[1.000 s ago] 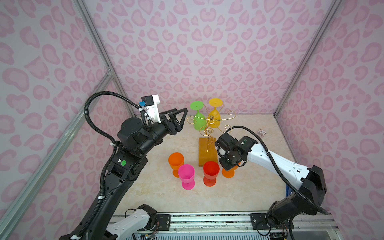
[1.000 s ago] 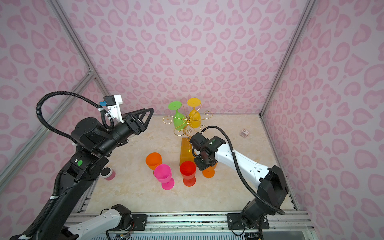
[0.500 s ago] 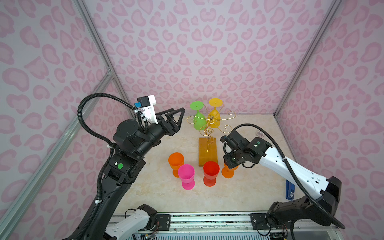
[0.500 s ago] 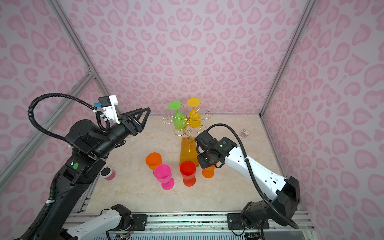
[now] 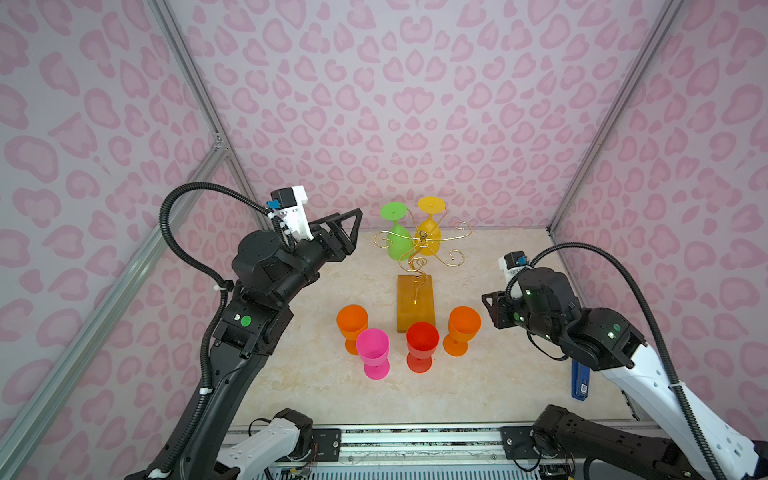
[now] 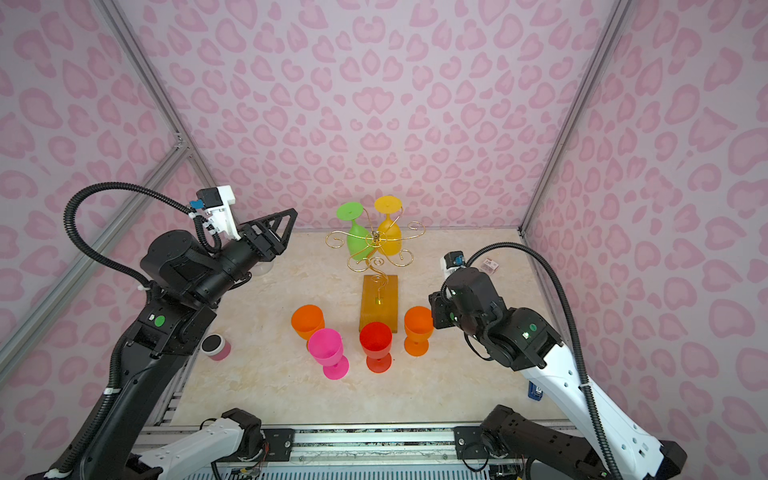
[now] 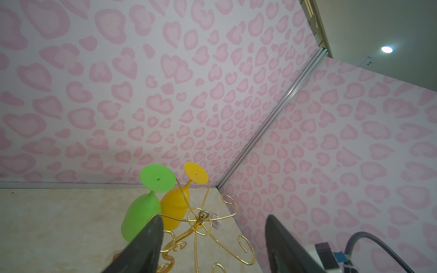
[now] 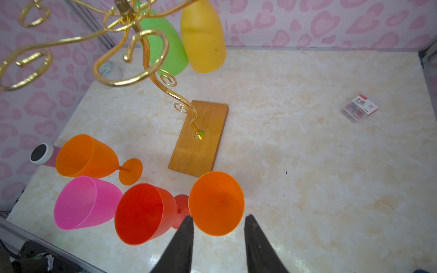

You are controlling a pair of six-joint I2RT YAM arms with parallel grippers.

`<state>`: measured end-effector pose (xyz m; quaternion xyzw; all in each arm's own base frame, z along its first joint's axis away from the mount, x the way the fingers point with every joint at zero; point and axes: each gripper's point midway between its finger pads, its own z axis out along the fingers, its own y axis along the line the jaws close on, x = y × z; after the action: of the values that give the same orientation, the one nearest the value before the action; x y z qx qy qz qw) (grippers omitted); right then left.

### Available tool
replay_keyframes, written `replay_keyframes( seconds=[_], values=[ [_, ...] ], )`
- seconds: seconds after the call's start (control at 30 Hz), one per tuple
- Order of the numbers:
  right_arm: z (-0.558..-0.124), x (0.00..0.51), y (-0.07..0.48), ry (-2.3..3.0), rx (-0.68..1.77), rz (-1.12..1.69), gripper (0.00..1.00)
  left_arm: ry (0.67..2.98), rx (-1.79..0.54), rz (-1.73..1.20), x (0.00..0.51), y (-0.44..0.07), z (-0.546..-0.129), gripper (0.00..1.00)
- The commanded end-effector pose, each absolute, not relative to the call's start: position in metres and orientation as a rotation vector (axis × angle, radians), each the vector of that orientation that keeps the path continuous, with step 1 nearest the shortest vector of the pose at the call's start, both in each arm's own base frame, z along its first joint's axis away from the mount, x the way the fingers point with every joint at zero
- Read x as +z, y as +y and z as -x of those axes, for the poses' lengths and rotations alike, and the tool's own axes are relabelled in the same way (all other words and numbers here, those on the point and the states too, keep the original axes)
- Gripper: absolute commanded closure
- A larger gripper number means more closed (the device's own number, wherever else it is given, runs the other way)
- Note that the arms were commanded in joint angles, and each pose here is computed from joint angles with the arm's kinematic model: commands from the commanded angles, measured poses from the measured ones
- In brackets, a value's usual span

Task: Take the wine glass off the wine glass rack
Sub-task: 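Stand the orange glass upright, open the right gripper and lift away, then reach the left gripper to the foot of the green glass on the rack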

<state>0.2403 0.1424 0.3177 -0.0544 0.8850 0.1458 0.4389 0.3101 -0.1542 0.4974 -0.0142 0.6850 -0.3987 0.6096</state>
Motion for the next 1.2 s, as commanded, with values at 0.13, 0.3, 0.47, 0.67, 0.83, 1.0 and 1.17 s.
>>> replay_keyframes(
  seconds=[0.13,0.3,0.47,0.67,0.83,1.0,1.17],
  values=[
    [-0.266,0.385,0.121,1.862,0.417,-0.009,0.58,1.663,-1.106,0.069,0.482,-0.149,-0.363,0.30],
    [-0.283,0.394,0.118,1.797,0.437,-0.046,0.53,1.739,-1.137,0.092,0.460,-0.150,-0.416,0.32],
    [-0.298,0.393,0.115,1.759,0.507,-0.091,0.52,1.863,-1.213,0.100,0.421,-0.167,-0.463,0.33],
    [-0.304,0.387,0.106,1.754,0.535,-0.126,0.51,1.986,-1.270,0.154,0.372,-0.178,-0.495,0.34],
    [-0.308,0.381,0.099,1.765,0.549,-0.148,0.51,2.015,-1.338,0.151,0.356,-0.190,-0.499,0.35],
    [-0.313,0.375,0.098,1.770,0.577,-0.167,0.51,2.021,-1.386,0.129,0.353,-0.204,-0.496,0.36],
    [-0.316,0.370,0.099,1.783,0.591,-0.173,0.51,2.022,-1.410,0.114,0.354,-0.214,-0.494,0.38]
  ],
)
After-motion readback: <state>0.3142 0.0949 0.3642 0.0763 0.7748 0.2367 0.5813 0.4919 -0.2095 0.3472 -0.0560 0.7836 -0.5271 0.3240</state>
